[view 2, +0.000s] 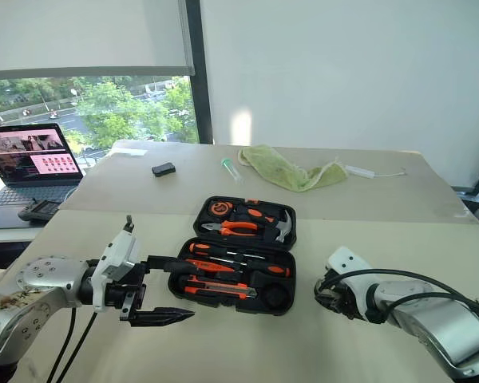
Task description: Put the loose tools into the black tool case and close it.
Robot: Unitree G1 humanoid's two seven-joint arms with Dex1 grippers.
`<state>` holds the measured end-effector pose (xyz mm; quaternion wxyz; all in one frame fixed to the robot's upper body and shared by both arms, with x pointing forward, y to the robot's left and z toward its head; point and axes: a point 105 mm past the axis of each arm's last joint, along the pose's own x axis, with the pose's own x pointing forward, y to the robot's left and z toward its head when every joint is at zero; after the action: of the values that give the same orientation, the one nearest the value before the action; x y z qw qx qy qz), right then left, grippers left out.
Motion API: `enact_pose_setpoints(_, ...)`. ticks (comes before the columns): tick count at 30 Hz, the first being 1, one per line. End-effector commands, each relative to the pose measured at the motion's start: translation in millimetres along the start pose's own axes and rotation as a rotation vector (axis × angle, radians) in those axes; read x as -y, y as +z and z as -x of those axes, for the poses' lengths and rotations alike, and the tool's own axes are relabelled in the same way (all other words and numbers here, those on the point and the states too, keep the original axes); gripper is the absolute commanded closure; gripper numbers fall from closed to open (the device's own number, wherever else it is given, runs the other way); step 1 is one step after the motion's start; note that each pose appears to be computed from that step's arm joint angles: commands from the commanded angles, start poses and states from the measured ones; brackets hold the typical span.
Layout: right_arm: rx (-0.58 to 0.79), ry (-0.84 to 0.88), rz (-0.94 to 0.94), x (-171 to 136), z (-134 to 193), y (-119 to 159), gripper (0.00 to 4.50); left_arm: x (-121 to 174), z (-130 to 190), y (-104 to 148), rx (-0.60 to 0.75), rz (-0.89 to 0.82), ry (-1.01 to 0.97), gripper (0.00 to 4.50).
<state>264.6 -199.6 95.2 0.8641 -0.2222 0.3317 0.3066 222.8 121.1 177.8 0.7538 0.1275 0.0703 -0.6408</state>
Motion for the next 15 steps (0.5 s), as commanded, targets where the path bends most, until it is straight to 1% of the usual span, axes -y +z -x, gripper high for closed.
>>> enact_pose_setpoints(1, 0.004, -0.003, 0.049, 6, 2, 6, 3.81, 2, 1, 7, 0.022, -0.026, 0.027, 0.0)
enact_pose_setpoints(2, 0.008, 0.004, 0.051, 6, 2, 7, 4.04, 1, 1, 6, 0.025, -0.021, 0.034, 0.0)
enact_pose_setpoints(3, 0.011, 0.01, 0.06, 6, 3, 9, 4.43, 1, 1, 6, 0.027, -0.016, 0.039, 0.0)
enact_pose_setpoints(7, 0.078, 0.061, 0.117, -2, 15, 30, 4.43, -1, 2, 4, 0.028, -0.001, 0.064, 0.0)
enact_pose_setpoints(8, 0.101, 0.093, 0.127, -8, 19, 38, 4.43, -2, 3, 3, 0.023, -0.002, 0.069, 0.0)
enact_pose_setpoints(10, 0.168, 0.218, 0.149, -32, 26, 62, 4.43, -4, 6, 0, 0.016, 0.007, 0.09, 0.0)
enact_pose_setpoints(11, 0.183, 0.268, 0.156, -41, 28, 69, 4.43, -5, 7, -1, 0.014, 0.014, 0.095, 0.0)
enact_pose_setpoints(12, 0.186, 0.299, 0.16, -47, 28, 73, 4.43, -6, 8, -3, 0.012, 0.019, 0.098, 0.0)
enact_pose_setpoints(15, 0.152, 0.331, 0.181, -60, 11, 83, 4.43, -7, 10, -7, -0.006, 0.016, 0.098, 0.0)
